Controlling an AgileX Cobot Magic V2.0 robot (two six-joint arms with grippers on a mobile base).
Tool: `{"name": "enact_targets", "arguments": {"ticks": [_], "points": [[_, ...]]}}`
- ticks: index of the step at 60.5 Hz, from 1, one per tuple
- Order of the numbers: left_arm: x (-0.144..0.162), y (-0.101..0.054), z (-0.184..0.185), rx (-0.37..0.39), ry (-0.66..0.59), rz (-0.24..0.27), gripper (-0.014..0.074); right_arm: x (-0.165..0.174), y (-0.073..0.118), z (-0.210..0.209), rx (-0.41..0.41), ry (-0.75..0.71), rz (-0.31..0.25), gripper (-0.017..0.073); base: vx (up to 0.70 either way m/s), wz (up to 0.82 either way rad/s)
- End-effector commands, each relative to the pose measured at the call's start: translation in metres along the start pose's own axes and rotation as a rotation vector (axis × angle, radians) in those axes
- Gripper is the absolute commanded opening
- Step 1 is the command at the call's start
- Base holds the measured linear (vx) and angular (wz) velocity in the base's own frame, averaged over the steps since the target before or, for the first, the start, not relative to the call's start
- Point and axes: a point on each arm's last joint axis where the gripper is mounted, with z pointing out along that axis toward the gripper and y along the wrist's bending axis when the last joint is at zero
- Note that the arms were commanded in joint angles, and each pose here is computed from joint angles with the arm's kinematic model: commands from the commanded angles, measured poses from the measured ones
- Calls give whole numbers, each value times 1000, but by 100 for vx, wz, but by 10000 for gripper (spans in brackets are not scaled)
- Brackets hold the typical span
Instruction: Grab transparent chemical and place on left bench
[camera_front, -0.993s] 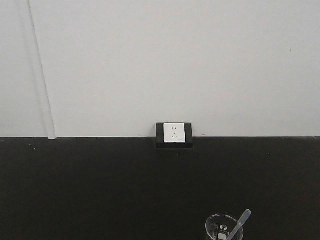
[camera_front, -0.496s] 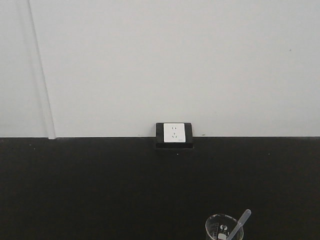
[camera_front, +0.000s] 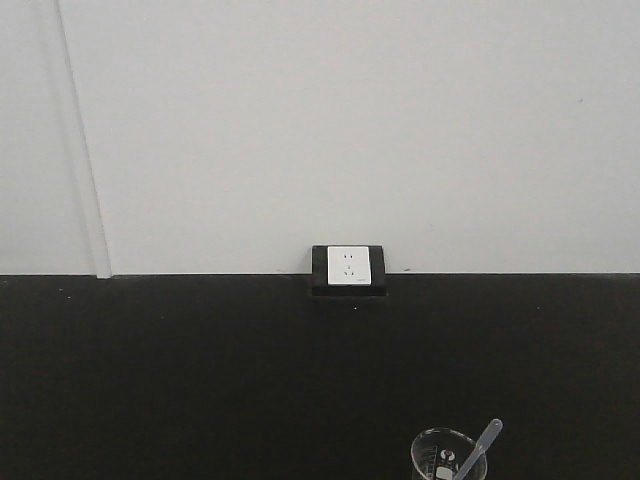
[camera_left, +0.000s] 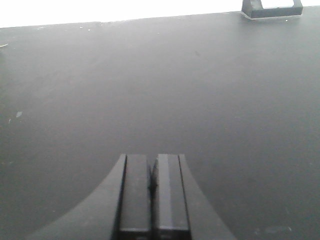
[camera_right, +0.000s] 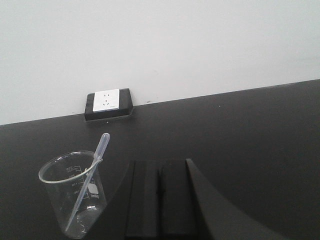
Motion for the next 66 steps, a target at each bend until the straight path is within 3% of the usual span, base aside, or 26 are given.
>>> {"name": "enact_targets", "arguments": {"ticks": [1, 15, 25, 31, 40, 50, 58, 66], "points": [[-3, 0, -1, -2, -81, -9, -3, -20, 3, -3, -12, -127, -12, -7, 0, 0], [-3, 0, -1, -2, -81, -9, -3, -50, 7, 3, -6, -87, -16, -7, 0, 0], [-3, 0, -1, -2, -81, -9, -3, -90, 13, 27, -1, -66, -101, -7, 0, 0], [-3, 0, -1, -2, -81, -9, -3, -114, 16, 47, -7, -94, -108, -7, 0, 0], [-3, 0, -1, -2, -81, -9, -3, -131, 19, 72, -14, -117, -94, -6, 0, 0], [-3, 0, -1, -2, -81, -9, -3, -129, 19, 97, -21, -102, -33, 15, 0, 0], [-3, 0, -1, -2, -81, -9, -3, -121, 18, 113, -27, -81, 3, 92, 0, 0], [-3, 0, -1, -2, -81, -9, -3, -116, 20, 125, -52, -85, -5, 228, 0, 0]]}}
